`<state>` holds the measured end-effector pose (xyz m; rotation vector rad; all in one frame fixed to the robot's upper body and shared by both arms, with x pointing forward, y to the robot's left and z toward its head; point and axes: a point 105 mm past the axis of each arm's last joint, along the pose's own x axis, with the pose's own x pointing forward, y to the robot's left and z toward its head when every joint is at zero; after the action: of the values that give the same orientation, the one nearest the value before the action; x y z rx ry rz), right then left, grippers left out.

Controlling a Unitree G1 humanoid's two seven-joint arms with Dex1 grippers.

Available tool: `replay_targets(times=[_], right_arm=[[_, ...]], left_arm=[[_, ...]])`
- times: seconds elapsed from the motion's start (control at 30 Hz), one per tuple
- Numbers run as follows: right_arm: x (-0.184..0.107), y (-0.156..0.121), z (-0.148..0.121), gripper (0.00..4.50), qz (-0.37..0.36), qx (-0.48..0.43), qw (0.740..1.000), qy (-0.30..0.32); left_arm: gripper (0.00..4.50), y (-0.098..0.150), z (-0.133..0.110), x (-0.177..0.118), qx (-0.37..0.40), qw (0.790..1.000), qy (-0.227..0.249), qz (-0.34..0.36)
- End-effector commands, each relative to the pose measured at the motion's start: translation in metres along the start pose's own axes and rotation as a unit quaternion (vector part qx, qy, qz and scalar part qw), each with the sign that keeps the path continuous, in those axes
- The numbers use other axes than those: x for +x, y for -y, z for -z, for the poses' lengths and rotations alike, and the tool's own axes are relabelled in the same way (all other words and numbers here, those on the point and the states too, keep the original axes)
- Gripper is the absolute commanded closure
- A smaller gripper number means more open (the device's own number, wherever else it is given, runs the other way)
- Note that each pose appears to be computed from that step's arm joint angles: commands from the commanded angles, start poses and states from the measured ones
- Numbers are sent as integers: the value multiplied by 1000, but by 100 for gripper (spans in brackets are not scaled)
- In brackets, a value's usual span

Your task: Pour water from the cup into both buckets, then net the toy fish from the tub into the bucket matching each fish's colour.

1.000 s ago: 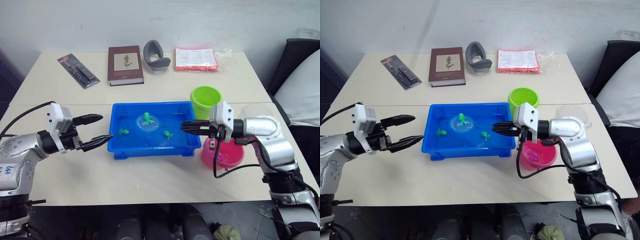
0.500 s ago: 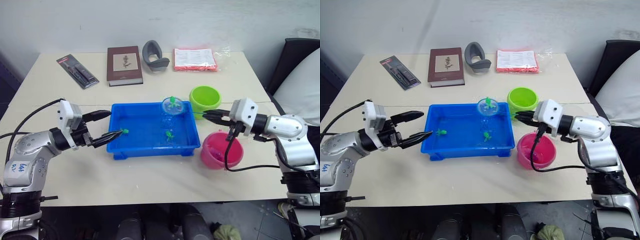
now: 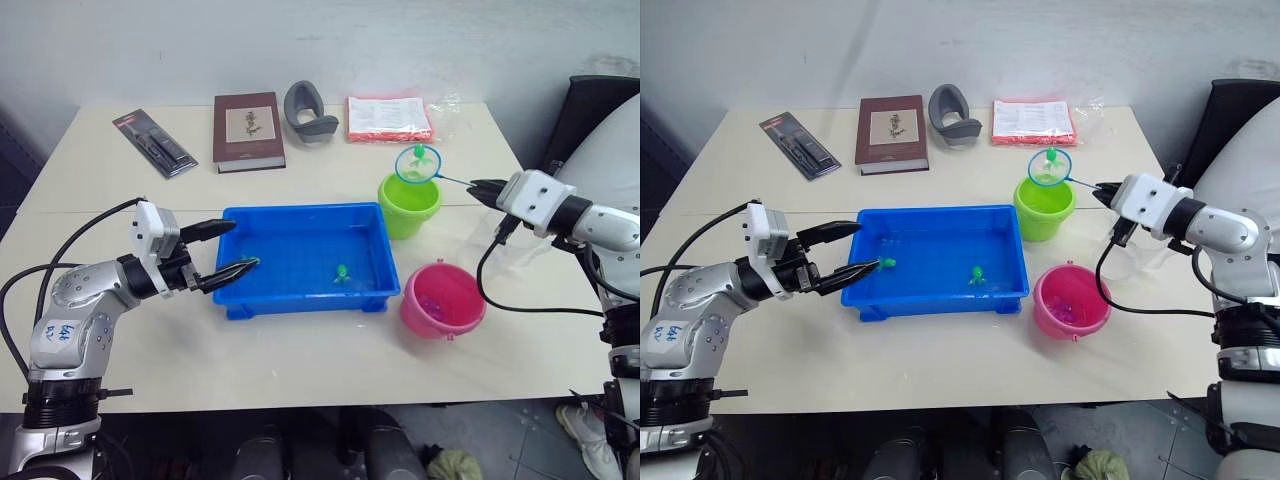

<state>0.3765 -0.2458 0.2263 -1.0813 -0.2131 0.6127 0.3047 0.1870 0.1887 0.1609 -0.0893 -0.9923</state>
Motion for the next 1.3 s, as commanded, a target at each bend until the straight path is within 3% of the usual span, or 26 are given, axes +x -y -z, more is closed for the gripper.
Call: replay_targets(times=[0.03, 0.33, 0.7, 0.87, 1.03, 1.13, 1.3], right_arm=[[-5, 8, 7, 450, 16, -151, 988, -29], [-1, 8, 10, 450, 40, -321, 946, -32], [-7, 4, 33, 450, 51, -403, 911, -67], [-4, 7, 22, 450, 64, -431, 899, -36], [-5, 17, 12, 450, 103, -369, 924, -16], [-5, 26, -14, 450, 130, -287, 948, 47], [-2, 15, -56, 450, 71, -157, 975, 142]], left_arm=[[6, -2, -9, 3, 20, 1000, 17, -3], [6, 1, -7, 10, 14, 999, 30, 1], [6, 0, -8, 24, 15, 999, 46, 9], [6, -1, -8, 29, 14, 999, 51, 11], [6, -1, -7, 26, 16, 999, 51, 8], [6, -3, -6, 13, 16, 999, 43, -3], [6, -6, -2, -9, 13, 999, 26, -18]])
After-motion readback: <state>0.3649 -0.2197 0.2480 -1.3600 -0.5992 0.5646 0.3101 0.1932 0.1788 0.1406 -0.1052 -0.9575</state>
